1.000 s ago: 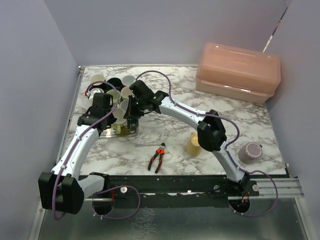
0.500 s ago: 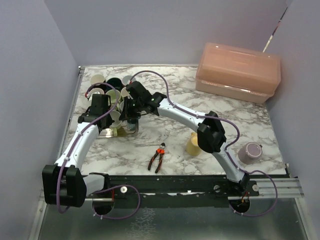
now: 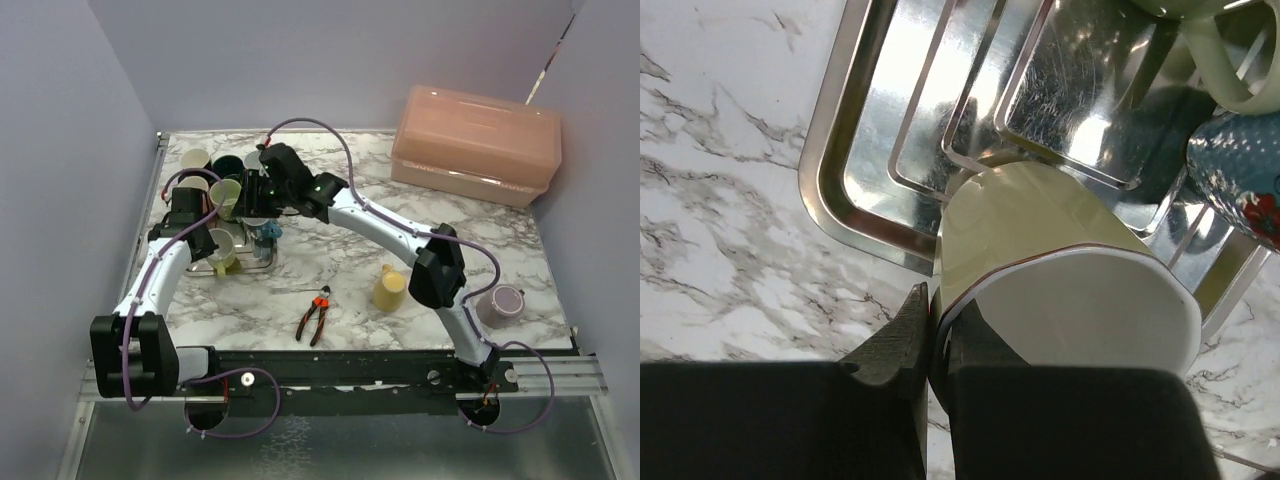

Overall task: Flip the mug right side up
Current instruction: Place the cup on the tray.

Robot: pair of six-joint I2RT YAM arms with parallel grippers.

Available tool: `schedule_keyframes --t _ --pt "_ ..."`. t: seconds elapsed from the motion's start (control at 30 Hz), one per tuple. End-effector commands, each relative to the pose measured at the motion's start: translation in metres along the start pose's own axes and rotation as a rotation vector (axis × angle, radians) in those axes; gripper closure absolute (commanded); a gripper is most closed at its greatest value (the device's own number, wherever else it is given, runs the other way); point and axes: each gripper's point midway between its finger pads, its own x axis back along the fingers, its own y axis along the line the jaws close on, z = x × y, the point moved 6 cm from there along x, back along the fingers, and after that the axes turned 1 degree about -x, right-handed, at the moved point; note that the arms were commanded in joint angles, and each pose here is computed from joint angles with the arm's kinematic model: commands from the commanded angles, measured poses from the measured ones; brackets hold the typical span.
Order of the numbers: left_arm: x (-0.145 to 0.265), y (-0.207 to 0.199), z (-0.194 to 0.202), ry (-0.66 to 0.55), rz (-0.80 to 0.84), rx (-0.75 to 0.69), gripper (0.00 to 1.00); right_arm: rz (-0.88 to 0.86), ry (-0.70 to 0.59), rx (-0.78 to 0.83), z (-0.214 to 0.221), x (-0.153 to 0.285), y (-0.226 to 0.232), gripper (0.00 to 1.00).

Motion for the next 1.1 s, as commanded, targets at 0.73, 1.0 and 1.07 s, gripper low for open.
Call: schedule_keyframes --t 0.73,1.0,1.07 --pt "-0.038 -0.031 -0.057 0.006 0.027 0.227 0.95 0.528 -0.441 0.160 -0.032 0.146 -0.074 0.48" --pt "-0.045 -0.028 -0.053 0.022 -0.026 0.290 0.74 0.561 -0.427 0.165 -0.032 0.147 -0.082 0.48" --pt "-0.045 -0.031 -0.054 0.032 -0.008 0.292 0.66 0.580 -0.421 0.171 -0.032 0.149 -0.086 0.47"
